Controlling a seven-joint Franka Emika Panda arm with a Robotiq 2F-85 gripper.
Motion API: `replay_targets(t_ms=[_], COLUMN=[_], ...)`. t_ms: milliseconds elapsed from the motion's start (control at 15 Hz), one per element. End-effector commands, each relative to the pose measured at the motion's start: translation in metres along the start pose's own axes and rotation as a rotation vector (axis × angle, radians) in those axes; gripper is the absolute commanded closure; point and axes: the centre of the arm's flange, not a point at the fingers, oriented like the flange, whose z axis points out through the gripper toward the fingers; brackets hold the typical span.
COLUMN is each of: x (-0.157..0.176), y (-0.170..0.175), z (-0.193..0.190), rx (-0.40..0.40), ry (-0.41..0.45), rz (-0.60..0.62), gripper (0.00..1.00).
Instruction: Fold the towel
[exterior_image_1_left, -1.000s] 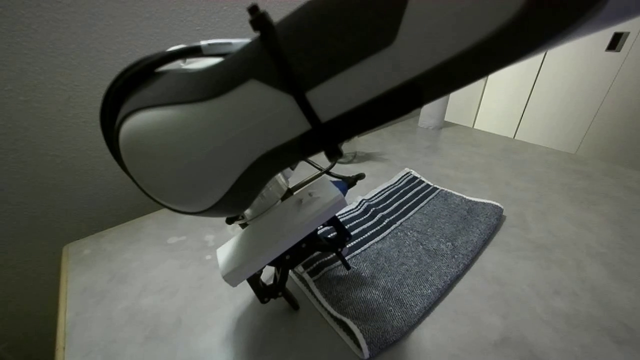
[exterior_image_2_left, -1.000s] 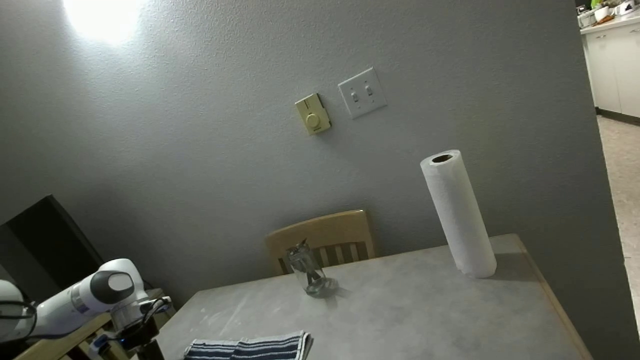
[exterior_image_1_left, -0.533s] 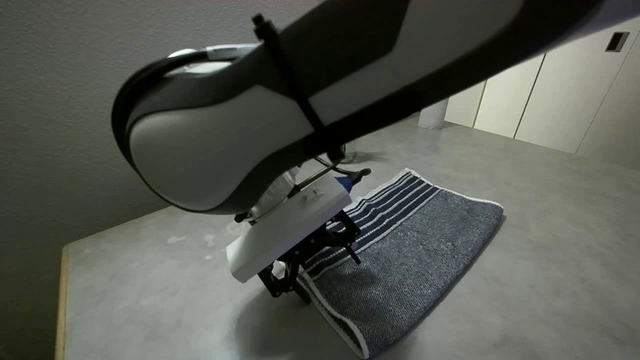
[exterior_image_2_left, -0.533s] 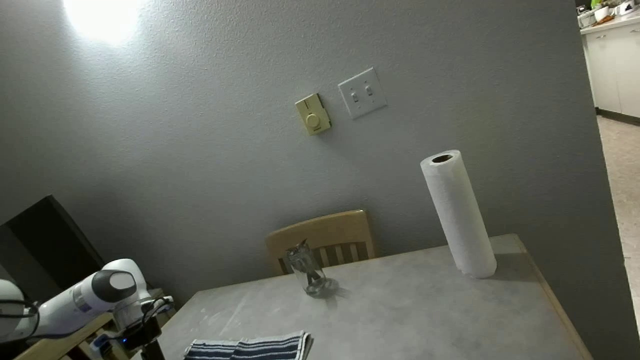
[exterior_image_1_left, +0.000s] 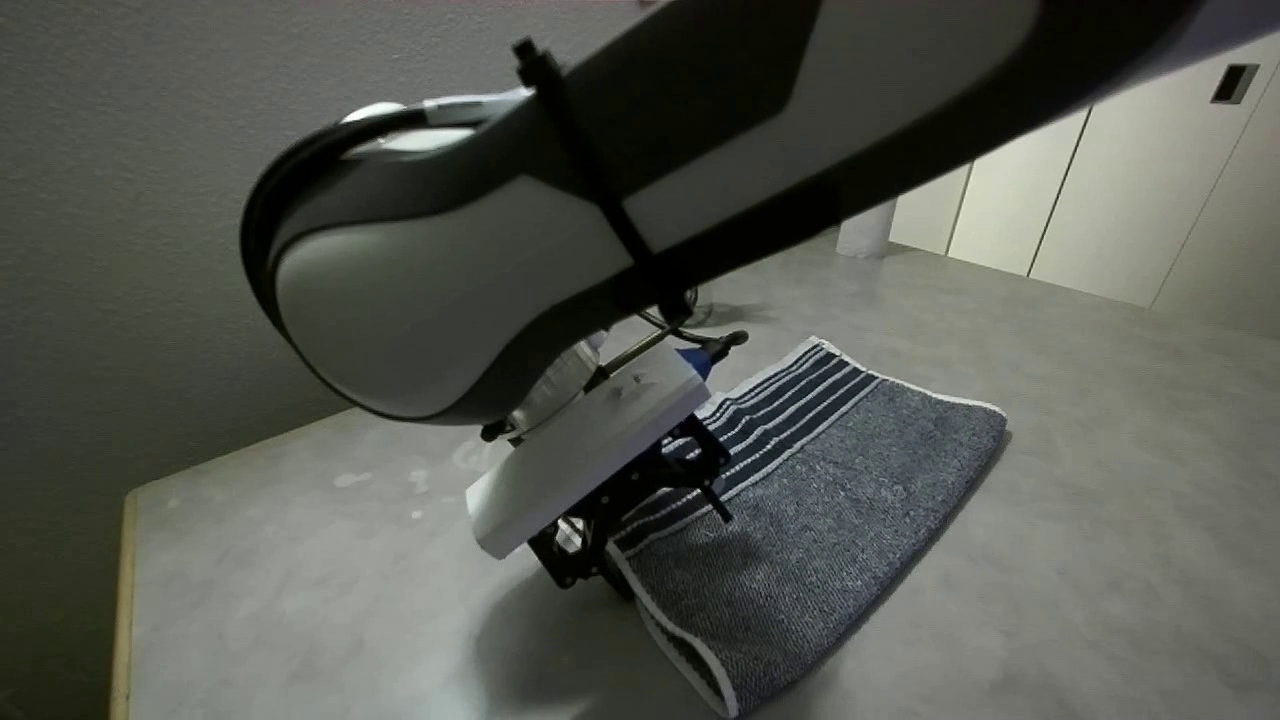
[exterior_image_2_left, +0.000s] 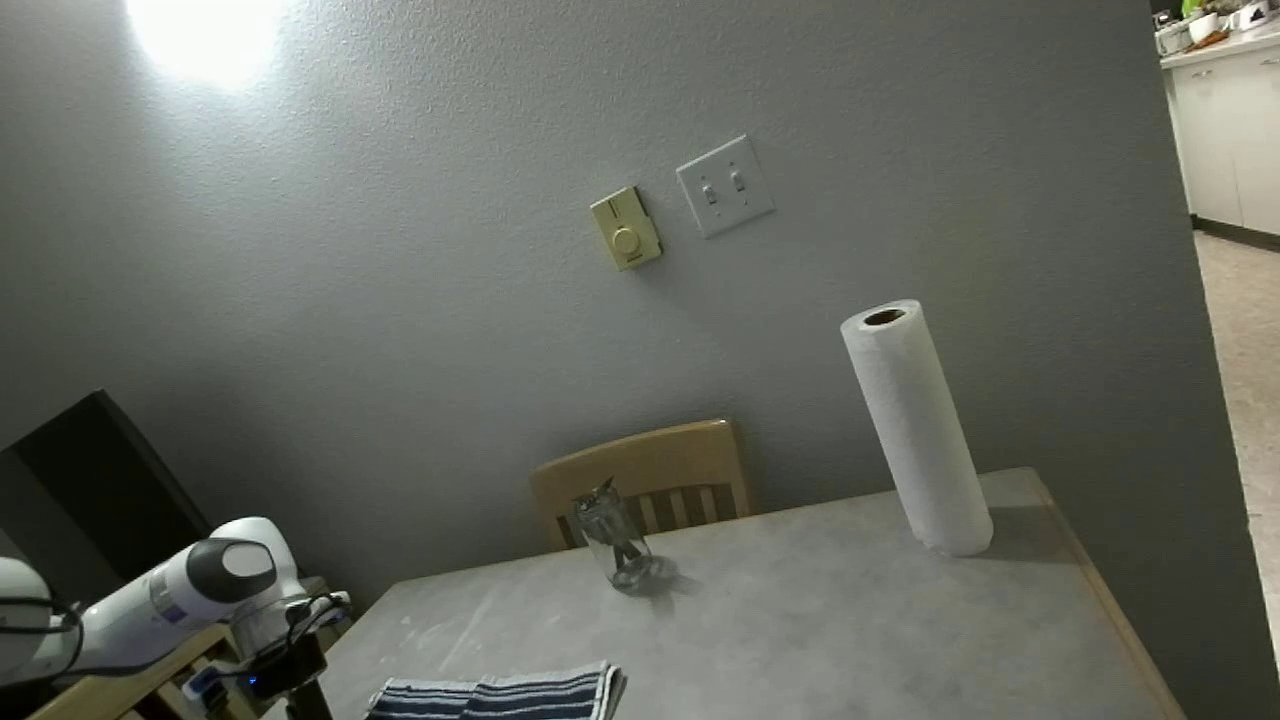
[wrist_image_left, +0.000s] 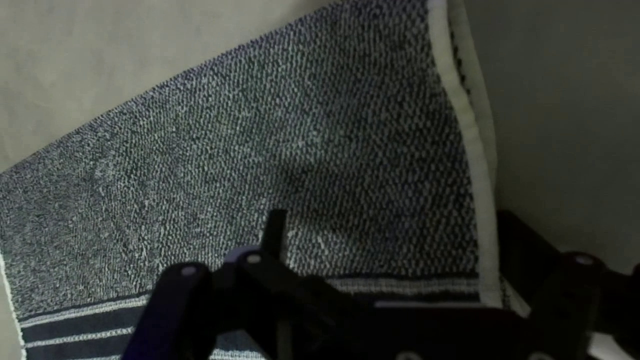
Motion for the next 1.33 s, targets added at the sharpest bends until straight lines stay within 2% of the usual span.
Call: replay_targets(t_ms=[0,133,467,667,733,933,1267], x=[0.001,0.001,-0.001,-0.006,-0.008,-0.011,-0.006], y=[0.003,0.001,-0.009,-0.011,-0.010,-0.003,0.013], z=[0.015,0.012,0.007,0.006,0.005,0.001,-0.017], rx=[-0.004,0.022,0.090,0.122,0.155,0.260,0.426], ry=[0.011,0.022,0.054,0.070,0.081,0.115,0.266], rz=[-0.018,-0.034,-0.075,-0.090,-0.106,-0.182,-0.342], gripper=[0.25,0.32,0.70,0.90,0.98,1.00,0.99])
